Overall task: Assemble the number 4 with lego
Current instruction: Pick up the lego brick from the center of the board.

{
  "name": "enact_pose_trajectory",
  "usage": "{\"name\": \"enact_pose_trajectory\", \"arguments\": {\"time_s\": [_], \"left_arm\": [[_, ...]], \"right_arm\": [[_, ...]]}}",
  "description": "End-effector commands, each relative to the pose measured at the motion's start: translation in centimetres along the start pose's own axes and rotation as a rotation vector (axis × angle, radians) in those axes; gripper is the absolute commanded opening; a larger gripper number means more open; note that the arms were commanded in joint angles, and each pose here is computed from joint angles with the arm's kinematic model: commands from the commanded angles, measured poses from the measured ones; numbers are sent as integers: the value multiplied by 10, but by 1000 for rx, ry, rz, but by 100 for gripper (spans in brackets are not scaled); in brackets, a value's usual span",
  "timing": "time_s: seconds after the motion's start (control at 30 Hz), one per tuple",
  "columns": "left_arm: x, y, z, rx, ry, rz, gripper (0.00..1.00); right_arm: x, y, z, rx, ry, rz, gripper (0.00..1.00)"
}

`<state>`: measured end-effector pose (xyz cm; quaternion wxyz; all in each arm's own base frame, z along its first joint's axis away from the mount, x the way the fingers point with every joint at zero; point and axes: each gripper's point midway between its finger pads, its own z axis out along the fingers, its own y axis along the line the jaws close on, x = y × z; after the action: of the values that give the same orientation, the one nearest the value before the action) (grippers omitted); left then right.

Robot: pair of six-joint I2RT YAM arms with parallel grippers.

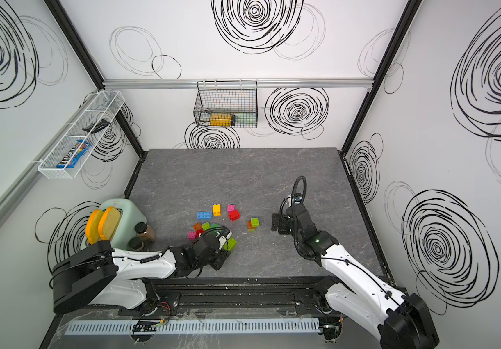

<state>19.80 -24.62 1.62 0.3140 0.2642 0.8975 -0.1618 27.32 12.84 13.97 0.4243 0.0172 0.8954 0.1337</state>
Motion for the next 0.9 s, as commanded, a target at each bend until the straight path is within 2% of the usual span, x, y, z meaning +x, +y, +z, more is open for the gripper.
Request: {"name": "enact_pose_trajectory", "arguments": {"time_s": [0.0,0.27,0.43,0.5,0.6,0.7,0.8,0.87], "left_arm": [[7,0,4,17,20,-13,47],[9,-3,9,27,40,3,42],[9,-1,10,12,39,4,36],[9,-1,9,6,37,4,30],[7,-1,8,1,30,9,16],[0,-7,1,25,5,25,0],[-23,-17,-12,83,-51,31,0],[-45,-26,-22,144,-97,24,0]], "right_arm": [[-9,3,-1,-9,-27,3,97],[-5,5,2,-23,-18,-3,97],[-10,9,-1,-57,-62,3,97],[-13,10,-4,-81,-96,19,97],[-15,10,-8,-99,-126,49,97],[-11,24,-10,-197,-94,33,97],[-2,42,-10,-320,-44,-18,98],[2,43,-8,-328,-32,-17,97]]}}
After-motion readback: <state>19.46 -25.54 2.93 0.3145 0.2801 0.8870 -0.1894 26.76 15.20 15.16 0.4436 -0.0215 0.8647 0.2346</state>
